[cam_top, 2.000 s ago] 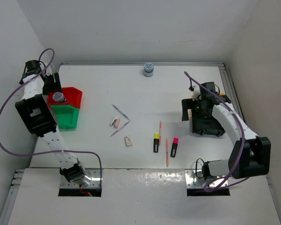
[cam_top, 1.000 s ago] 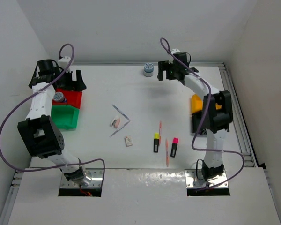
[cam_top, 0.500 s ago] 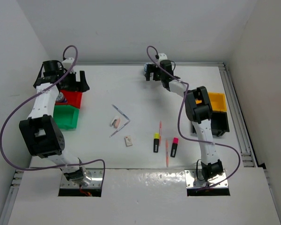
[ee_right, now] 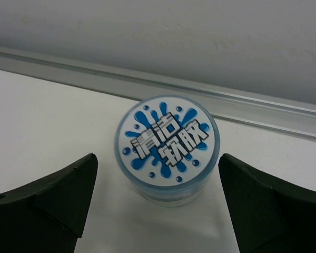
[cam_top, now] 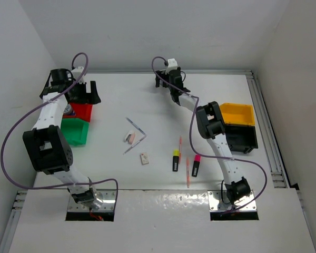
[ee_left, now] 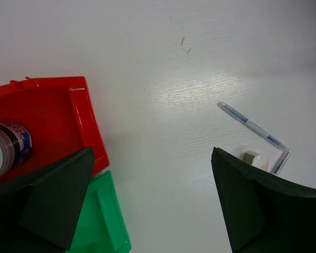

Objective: Sort the stationery into containers
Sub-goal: Move the stationery to the center of the board.

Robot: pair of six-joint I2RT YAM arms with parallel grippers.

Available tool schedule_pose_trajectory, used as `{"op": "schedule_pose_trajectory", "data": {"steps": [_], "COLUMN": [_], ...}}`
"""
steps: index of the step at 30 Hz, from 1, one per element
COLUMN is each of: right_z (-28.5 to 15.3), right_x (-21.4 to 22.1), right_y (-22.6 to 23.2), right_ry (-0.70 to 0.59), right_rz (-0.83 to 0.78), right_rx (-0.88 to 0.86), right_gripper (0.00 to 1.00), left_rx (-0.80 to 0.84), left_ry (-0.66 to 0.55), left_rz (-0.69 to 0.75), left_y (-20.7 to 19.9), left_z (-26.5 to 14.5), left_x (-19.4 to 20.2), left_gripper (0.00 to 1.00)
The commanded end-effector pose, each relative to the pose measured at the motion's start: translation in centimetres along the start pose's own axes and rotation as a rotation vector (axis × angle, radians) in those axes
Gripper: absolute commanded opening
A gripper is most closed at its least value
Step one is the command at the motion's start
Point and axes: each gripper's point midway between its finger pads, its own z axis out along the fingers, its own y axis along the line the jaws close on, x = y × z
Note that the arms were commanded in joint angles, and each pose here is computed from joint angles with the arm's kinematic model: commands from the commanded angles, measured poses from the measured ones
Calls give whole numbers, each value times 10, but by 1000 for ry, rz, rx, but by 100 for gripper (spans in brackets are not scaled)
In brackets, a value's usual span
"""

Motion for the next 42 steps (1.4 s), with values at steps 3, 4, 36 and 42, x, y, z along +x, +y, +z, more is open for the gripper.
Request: {"op": "schedule_pose_trajectory", "data": {"steps": [3,4,36,42], "right_z": [6,6,-201,-199], "right_x": [-29,-28,48,33], "right_y": [-15,-17,193,178], "right_ry": [-106,-106,62,51], "right_rz": [-2,3,-357,-378], "right_rx": [41,42,-659,-570], "right_gripper": [85,80,43,98], "left_rx": [-6,-8,117,143], "left_ry": [-38,-40,16,9], "left_rz": [2,3,87,106], "left_y": [0,0,-40,-44], "left_z": [0,0,-38,-38], "left_x": [-19,-20,46,42], "left_gripper": [100,100,96,97]}}
